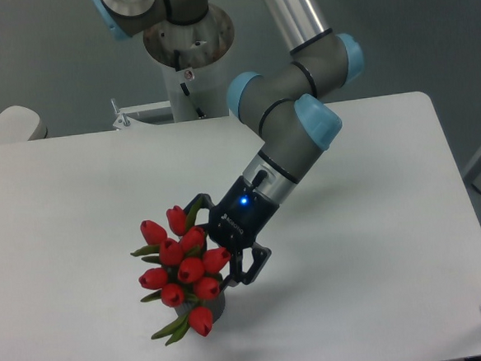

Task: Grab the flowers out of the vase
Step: 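Close the gripper around the tulip stems just above the vase rim, then lift the gripped tulips straight up out of the grey vase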

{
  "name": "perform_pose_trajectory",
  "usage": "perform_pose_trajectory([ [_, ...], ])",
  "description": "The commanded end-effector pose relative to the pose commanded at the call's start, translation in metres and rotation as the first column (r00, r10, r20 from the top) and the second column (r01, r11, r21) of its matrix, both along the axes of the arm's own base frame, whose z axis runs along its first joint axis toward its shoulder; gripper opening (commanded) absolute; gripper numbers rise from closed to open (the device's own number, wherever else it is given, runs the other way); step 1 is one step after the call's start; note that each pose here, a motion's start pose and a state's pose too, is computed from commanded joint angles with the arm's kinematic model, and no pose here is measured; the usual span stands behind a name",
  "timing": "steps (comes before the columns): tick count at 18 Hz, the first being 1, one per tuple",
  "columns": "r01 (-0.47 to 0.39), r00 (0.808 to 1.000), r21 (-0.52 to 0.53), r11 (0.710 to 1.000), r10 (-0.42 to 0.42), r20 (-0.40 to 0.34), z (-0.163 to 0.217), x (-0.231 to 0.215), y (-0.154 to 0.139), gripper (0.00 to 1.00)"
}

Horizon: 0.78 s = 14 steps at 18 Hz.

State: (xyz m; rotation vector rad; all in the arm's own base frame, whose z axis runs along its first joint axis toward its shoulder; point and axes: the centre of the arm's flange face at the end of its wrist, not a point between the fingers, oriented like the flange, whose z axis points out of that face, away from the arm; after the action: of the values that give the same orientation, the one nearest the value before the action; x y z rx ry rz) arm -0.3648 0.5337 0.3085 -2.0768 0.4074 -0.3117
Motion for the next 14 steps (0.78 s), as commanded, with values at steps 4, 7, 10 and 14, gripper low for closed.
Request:
perform_pose_trajectory([
  [4,0.001,1.000,0.006,1.000,-0.001,-0.007,0.003,-0.003,0.002,0.72],
  [7,0.000,1.000,0.009,1.000,0.000,-0.010,0.004,-0.006,0.004,0.49],
  [10,-0.003,1.000,0.011,1.000,0.003,-0.013,0.005,-0.009,0.003,0.37],
  [14,-0.008,1.000,0.016,1.000,0.008,-0.015,0.008,-0.012,0.002,0.33],
])
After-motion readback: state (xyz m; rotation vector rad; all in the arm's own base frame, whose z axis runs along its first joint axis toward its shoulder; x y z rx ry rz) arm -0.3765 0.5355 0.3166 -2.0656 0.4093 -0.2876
